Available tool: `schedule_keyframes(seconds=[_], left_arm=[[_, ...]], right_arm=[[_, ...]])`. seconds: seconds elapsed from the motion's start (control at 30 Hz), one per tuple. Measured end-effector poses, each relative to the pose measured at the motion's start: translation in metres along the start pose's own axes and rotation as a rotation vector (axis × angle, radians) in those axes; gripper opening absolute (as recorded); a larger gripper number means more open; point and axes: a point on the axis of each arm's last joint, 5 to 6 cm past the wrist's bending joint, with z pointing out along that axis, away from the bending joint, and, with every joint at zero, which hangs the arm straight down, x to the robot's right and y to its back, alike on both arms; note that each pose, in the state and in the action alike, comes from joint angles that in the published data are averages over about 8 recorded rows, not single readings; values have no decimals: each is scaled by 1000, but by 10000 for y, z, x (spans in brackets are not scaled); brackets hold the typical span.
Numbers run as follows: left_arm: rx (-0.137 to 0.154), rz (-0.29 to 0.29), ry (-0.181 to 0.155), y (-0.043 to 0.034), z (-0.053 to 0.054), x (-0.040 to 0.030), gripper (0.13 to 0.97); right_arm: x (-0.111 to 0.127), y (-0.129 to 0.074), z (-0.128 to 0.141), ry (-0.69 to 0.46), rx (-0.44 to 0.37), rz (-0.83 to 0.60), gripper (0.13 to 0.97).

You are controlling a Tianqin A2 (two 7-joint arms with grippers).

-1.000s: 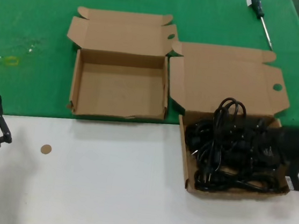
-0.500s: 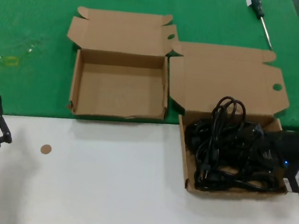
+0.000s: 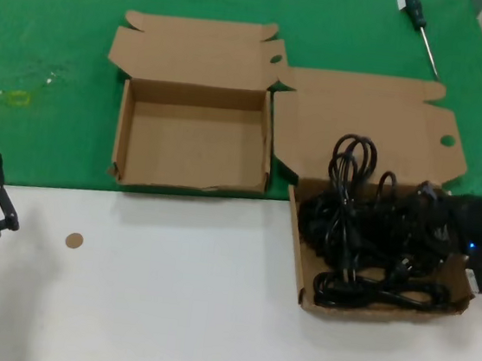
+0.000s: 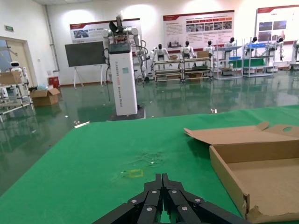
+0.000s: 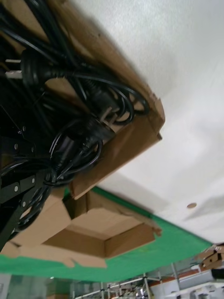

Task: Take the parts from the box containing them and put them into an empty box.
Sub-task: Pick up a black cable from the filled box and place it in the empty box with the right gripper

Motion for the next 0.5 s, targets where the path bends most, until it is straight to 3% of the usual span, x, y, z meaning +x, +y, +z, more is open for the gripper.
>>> schedule_keyframes(seconds=[0.27,0.5], left_arm=[[0,0,0,0,0,0,152],[0,0,0,0,0,0,152]], right_arm=[[128,-72,-185,22,-33,51,177],[276,-201,-281,36,-24,177,175]])
